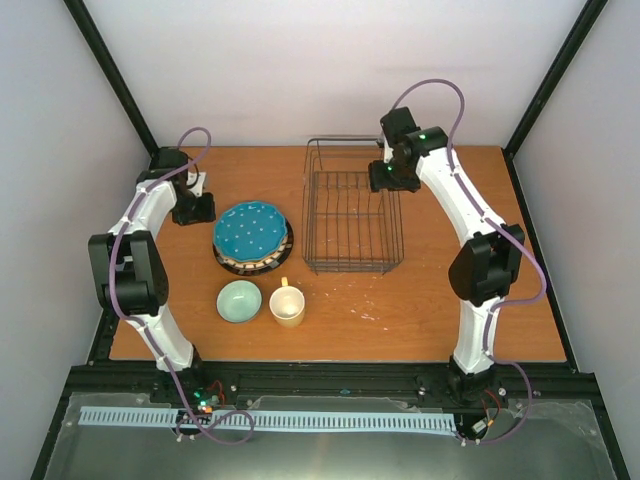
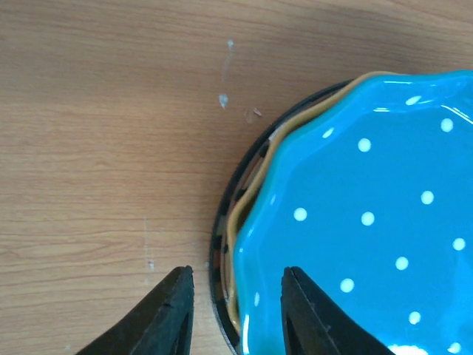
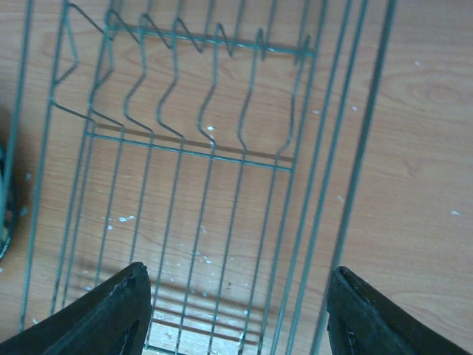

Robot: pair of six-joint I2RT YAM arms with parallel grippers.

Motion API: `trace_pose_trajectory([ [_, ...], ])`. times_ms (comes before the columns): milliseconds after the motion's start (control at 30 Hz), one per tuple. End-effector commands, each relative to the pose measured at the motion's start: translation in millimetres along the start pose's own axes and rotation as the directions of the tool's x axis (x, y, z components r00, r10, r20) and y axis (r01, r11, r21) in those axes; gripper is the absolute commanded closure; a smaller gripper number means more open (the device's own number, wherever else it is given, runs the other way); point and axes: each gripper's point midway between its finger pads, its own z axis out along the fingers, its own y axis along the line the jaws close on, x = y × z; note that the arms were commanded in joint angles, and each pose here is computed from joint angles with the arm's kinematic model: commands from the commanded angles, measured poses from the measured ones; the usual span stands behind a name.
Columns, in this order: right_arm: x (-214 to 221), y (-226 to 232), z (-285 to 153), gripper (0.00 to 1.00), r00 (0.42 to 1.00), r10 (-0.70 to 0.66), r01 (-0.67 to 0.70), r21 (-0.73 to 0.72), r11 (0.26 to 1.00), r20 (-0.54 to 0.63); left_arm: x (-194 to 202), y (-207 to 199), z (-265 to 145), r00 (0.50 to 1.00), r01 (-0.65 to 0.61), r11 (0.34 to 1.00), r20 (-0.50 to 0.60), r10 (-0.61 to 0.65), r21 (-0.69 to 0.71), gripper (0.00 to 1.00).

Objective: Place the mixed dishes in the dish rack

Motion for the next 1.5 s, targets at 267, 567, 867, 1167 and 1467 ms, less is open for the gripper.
trace_pose_trajectory([
  [267, 22, 53, -23, 0.33, 0.974, -0.226, 0.225, 0.045, 0.973, 0.019, 27, -21, -9, 0.999, -0.019, 0.998, -0.038, 0.021, 0.054, 0.67],
  [567, 32, 67, -34, 0.3, 0.954, -0.297, 0.293, 0.085, 0.952, 0.034, 34, 13, 3, 1.0, 0.018, 0.991, -0.02, -0.021, -0.13, 0.68],
  [867, 24, 89, -31, 0.3, 0.954, -0.293, 0.294, -0.013, 0.956, 0.059, 29, 6, 20, 0.999, 0.035, 0.996, 0.002, -0.035, -0.08, 0.72],
  [1167, 35, 83, -28, 0.29, 0.953, -0.3, 0.3, -0.006, 0.954, 0.033, 13, -11, 17, 0.998, 0.043, 0.999, 0.038, -0.044, 0.014, 0.72],
  [1467, 39, 83, -24, 0.29, 0.951, -0.308, 0.308, -0.01, 0.951, 0.022, 25, -11, 41, 0.999, 0.048, 0.998, -0.024, -0.047, 0.034, 0.73],
])
